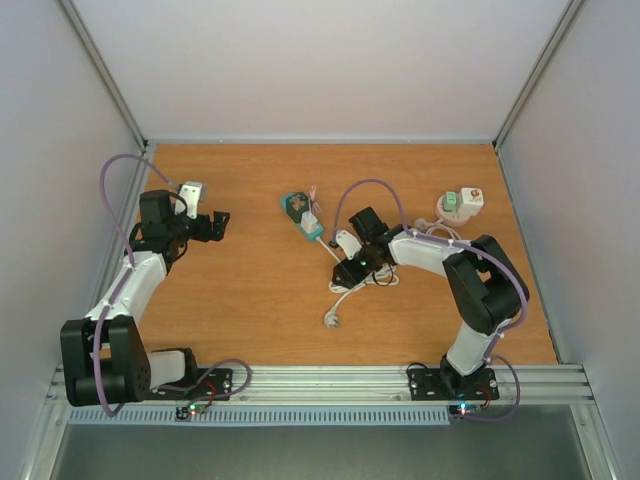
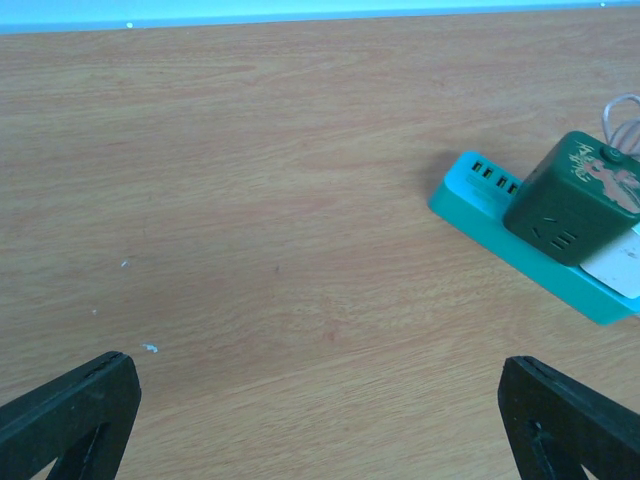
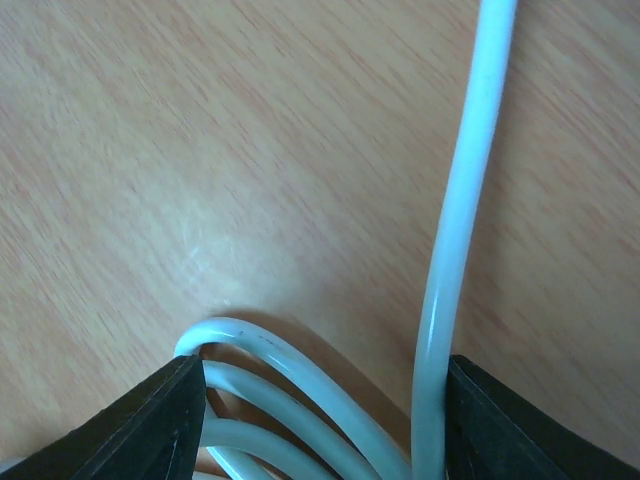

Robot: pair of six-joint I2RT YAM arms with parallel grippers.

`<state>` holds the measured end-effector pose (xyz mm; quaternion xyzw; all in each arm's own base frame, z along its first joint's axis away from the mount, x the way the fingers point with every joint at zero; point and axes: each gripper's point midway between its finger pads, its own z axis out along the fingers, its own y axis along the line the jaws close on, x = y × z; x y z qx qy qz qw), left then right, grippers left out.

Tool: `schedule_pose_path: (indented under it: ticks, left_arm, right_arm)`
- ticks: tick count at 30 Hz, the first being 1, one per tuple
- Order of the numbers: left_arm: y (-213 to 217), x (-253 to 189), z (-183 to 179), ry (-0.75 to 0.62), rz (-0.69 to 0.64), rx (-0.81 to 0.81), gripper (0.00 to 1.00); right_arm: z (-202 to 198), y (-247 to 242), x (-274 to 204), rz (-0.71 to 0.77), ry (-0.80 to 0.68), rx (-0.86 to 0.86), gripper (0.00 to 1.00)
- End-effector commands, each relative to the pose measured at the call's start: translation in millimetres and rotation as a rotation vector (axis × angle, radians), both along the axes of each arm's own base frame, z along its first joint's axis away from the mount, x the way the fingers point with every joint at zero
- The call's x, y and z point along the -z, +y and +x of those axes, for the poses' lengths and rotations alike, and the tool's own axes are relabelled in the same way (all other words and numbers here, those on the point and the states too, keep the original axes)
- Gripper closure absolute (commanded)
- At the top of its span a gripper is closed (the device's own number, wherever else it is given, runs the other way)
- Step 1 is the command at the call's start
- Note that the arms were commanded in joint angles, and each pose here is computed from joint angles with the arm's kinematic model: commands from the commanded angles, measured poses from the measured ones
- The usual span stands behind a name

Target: Pull the plug off the socket

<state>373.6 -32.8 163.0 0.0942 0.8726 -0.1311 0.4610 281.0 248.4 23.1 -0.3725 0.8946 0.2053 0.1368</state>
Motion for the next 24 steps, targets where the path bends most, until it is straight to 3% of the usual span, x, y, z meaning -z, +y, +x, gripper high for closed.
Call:
schedule_pose_path:
  ticks: [1,11,24]
  left_arm:
    - [-4,-12,2,-0.037,-0.002,0.026,0.00]
    - [-4,-12,2,-0.040,-0.002,0.028,0.00]
    - [-3,-12,2,-0.042,0.003,0.024,0.00]
  right_arm:
    - [-14,-33,13,-0.071,0.043,0.028,0.36]
    - [42,3,-56,0.199,-0.193,0.067,0.26]
    - [101,45,-55,0.266,-0.252,0.095,0.24]
